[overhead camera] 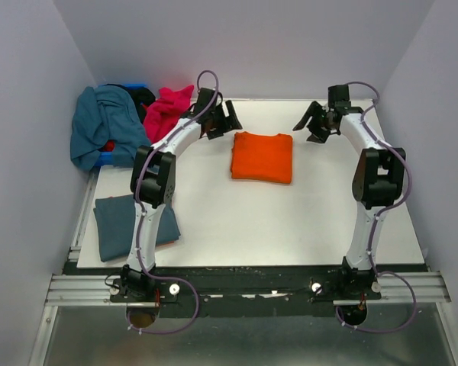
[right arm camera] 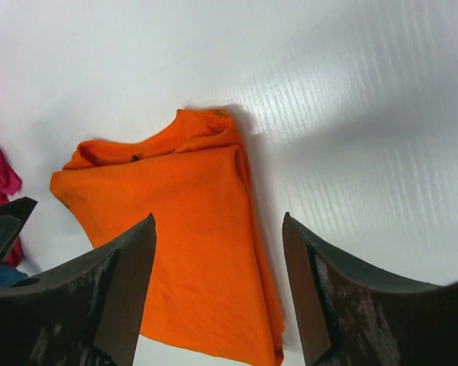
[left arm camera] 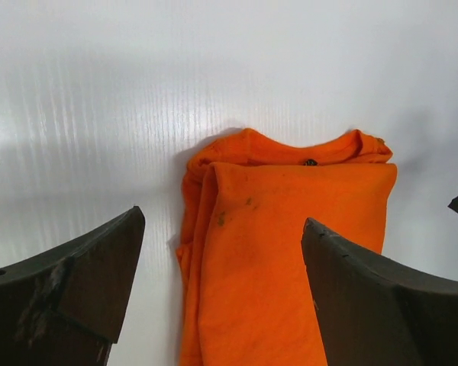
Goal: Fold and stack the t-shirts
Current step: Fold the long partially folded tshirt into a neat square, then put the neatly folded tshirt into the corner of the board with both arms
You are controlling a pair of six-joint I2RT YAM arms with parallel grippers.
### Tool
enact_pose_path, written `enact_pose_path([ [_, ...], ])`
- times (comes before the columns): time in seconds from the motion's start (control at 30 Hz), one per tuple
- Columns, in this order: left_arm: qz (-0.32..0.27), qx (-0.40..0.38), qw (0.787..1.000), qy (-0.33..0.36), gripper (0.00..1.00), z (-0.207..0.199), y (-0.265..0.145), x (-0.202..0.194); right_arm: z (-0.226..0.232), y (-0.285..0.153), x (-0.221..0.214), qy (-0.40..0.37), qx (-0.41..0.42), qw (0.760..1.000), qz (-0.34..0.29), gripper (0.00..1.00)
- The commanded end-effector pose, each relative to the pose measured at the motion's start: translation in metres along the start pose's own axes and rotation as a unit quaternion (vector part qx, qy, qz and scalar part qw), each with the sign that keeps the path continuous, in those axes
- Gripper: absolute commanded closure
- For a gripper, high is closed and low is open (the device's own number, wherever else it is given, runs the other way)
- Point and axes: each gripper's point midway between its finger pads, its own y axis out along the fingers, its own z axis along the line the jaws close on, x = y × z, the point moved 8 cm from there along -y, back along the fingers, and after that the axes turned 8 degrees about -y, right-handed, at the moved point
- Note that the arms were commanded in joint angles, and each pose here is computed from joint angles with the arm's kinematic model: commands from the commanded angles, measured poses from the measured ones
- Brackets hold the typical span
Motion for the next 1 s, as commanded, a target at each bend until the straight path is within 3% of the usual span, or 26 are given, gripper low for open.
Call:
enact_pose_path([
  [0.0,-0.017,-0.039,0.999,0.017,0.10,-0.006,-0.020,0.001,-0.005,-0.010,-0.001,-0.024,-0.001,0.999,-0.042,0.33],
  [0.2,0.009,-0.040,0.999,0.020,0.25,0.005,-0.011,-0.014,-0.011,0.010,-0.014,-0.034,0.018,0.999,-0.007,0.46],
  [0.5,0.035,-0.032,0.999,0.019,0.24,0.014,0.027,-0.021,-0.018,0.046,-0.020,-0.025,0.001,0.999,0.027,0.45],
  [0.8,0.048,-0.020,0.998,0.018,0.32,0.022,0.045,-0.024,-0.008,0.067,-0.022,-0.031,0.001,0.999,0.042,0.49],
  [0.97,0.055,-0.011,0.998,0.008,0.48,0.028,0.058,-0.025,-0.002,0.078,-0.024,-0.031,-0.004,0.998,0.055,0.52],
])
